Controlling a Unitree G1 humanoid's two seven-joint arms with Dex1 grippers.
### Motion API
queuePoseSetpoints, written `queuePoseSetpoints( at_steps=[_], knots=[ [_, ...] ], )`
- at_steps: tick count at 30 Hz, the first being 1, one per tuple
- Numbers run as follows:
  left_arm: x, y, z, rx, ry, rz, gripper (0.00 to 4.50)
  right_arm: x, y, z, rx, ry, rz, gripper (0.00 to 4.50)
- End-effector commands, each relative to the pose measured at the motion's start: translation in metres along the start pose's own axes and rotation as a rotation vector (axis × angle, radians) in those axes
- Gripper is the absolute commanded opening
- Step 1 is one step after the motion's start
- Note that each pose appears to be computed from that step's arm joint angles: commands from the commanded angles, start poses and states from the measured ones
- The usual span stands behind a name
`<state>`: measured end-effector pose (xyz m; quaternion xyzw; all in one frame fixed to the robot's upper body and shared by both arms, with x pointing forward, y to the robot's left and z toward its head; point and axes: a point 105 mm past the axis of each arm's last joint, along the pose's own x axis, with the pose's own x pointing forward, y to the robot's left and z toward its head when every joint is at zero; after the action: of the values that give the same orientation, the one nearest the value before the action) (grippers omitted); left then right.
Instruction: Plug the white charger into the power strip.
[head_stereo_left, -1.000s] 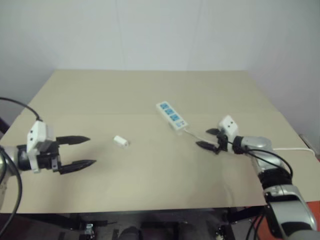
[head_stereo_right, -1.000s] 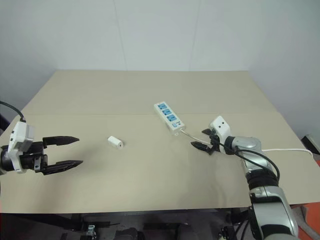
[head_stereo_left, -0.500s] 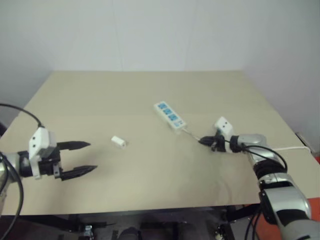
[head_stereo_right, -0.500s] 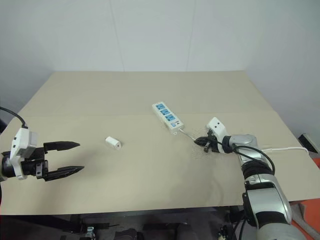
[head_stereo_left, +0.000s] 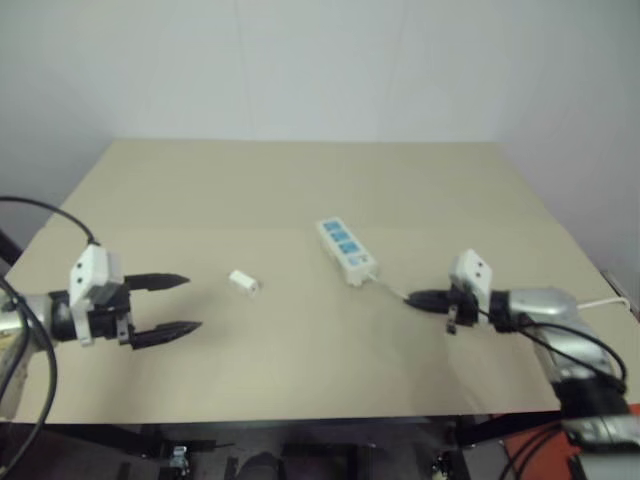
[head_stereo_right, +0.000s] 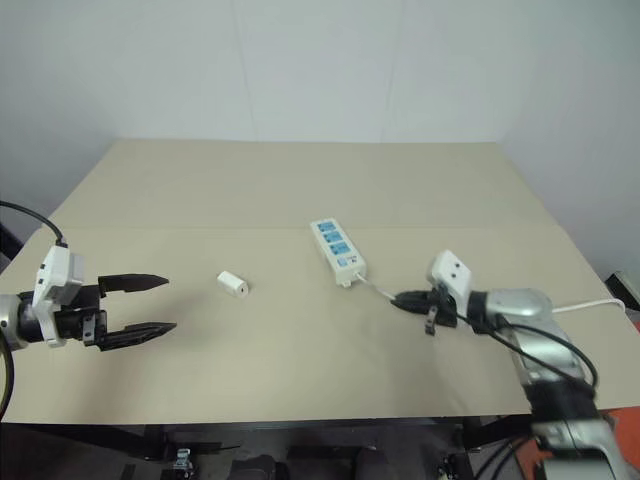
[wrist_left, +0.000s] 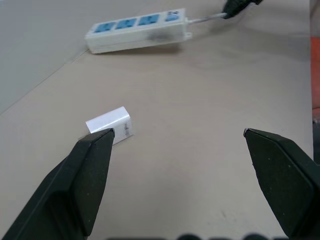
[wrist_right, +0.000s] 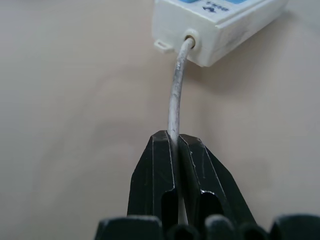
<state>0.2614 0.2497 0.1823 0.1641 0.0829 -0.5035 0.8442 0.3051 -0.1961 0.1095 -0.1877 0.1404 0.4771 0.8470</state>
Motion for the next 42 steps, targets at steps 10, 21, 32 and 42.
queuePoseSetpoints(
  at_steps=[10, 21, 32, 42],
  knots=[
    [0.003, 0.010, 0.013, 0.057, 0.010, -0.069, 4.50, 0.003, 0.009, -0.001, 0.067, -0.054, -0.179, 2.02],
    [0.011, 0.009, 0.012, 0.056, 0.004, -0.092, 4.50, 0.030, 0.022, 0.036, 0.147, -0.261, -0.359, 4.46],
    [0.014, 0.010, 0.018, 0.084, -0.001, -0.074, 4.50, 0.056, 0.013, 0.058, 0.172, -0.346, -0.497, 4.46],
    [0.015, 0.007, 0.016, 0.080, -0.005, -0.064, 4.50, 0.067, 0.006, 0.037, 0.203, -0.297, -0.539, 4.46]
  ],
)
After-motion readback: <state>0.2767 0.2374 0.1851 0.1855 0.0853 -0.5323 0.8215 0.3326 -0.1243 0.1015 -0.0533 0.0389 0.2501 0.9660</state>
